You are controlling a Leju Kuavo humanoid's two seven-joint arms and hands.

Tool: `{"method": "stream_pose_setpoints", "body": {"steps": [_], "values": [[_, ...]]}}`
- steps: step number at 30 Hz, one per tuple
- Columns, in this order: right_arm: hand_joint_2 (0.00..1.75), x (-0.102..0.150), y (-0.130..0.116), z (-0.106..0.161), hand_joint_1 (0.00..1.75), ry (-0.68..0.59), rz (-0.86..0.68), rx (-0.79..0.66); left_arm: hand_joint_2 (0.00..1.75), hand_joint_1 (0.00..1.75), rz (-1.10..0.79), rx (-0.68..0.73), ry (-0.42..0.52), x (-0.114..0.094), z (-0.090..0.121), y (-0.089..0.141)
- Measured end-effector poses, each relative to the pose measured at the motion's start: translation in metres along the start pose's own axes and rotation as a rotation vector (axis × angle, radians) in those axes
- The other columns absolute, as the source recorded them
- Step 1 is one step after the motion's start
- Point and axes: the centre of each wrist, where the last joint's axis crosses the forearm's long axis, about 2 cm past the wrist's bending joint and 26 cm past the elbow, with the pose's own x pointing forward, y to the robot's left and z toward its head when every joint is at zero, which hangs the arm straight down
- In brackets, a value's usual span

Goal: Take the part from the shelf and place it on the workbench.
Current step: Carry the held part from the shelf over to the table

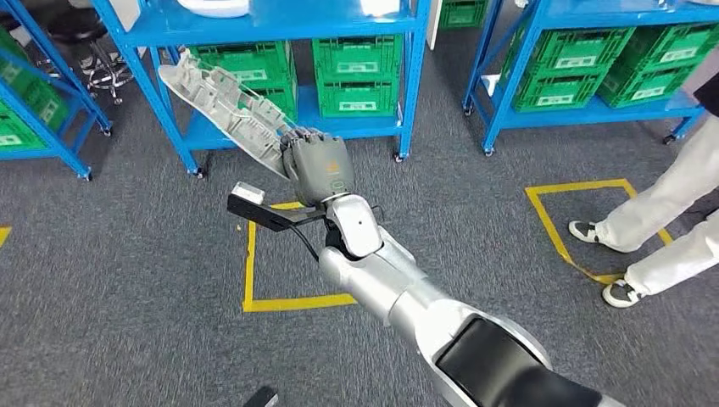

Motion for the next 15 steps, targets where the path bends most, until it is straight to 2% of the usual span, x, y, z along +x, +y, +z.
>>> {"method": "stream_pose_setpoints", "body": {"steps": [7,15], "values": [[1.75,0.035,-0.006,0.008,1.75,-0.028,-0.076,-0.088,1.75,0.00,0.022,0.003,-0.012,-0.003,0.001,0.002],[1.75,0.072,-0.010,0.031,1.75,-0.104,-0.130,-0.141,1.75,0.00,0.065,0.017,-0.040,-0.011,0.003,0.008]]}}
